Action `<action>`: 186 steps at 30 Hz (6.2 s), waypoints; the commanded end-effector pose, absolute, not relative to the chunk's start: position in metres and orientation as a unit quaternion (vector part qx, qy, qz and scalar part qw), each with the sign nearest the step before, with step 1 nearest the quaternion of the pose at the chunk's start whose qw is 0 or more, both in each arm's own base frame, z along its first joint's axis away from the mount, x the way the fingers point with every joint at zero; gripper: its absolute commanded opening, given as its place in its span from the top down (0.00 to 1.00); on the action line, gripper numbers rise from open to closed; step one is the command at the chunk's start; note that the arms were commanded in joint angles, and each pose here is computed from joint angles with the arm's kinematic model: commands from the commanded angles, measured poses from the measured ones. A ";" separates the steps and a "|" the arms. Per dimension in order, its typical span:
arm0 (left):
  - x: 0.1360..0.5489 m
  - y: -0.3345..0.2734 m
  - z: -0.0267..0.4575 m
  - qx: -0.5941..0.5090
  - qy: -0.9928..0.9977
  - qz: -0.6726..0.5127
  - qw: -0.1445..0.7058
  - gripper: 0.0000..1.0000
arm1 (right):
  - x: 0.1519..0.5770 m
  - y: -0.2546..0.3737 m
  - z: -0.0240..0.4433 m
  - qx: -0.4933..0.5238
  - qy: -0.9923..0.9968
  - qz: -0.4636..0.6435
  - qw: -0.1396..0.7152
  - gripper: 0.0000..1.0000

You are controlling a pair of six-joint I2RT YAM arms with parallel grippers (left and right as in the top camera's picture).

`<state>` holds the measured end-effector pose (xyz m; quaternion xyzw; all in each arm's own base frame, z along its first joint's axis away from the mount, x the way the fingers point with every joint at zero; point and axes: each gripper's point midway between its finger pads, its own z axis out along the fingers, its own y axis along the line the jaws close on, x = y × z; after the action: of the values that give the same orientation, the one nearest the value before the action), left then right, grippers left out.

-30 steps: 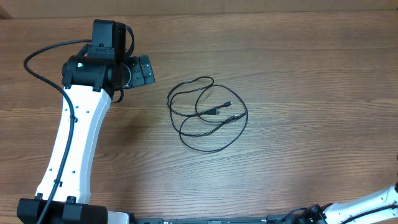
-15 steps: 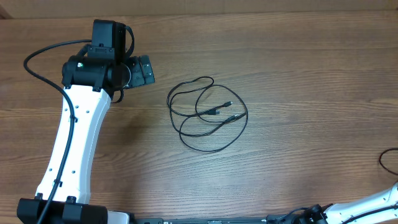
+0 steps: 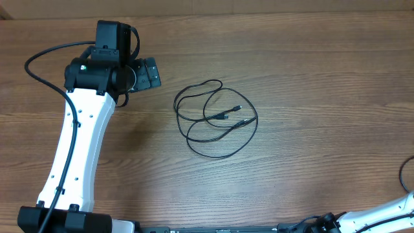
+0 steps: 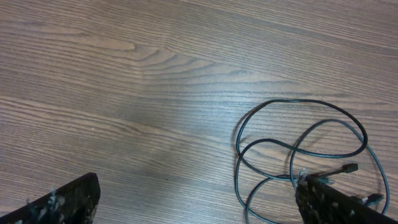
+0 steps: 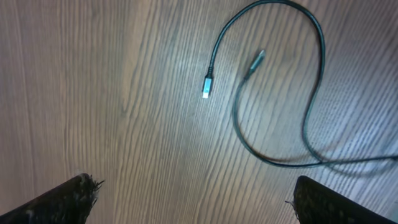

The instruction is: Untangle cables

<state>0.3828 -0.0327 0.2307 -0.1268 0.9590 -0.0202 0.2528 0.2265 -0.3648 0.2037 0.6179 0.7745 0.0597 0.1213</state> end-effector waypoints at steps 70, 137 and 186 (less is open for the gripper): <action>0.384 -0.033 0.232 -0.121 0.959 -0.020 0.254 0.00 | 0.434 0.272 0.064 0.223 0.944 0.204 0.134 0.79; 0.384 -0.033 0.232 -0.120 0.960 -0.020 0.254 0.00 | 0.393 -0.272 0.380 0.587 0.681 -0.138 0.415 0.96; 0.384 -0.033 0.232 -0.120 0.959 -0.020 0.254 0.00 | 0.400 0.000 0.137 0.290 0.949 0.124 0.007 0.00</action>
<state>0.3829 -0.0327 0.2308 -0.1268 0.9589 -0.0202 0.2530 0.4159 -0.0120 0.1574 0.2566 0.9525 0.1583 0.0426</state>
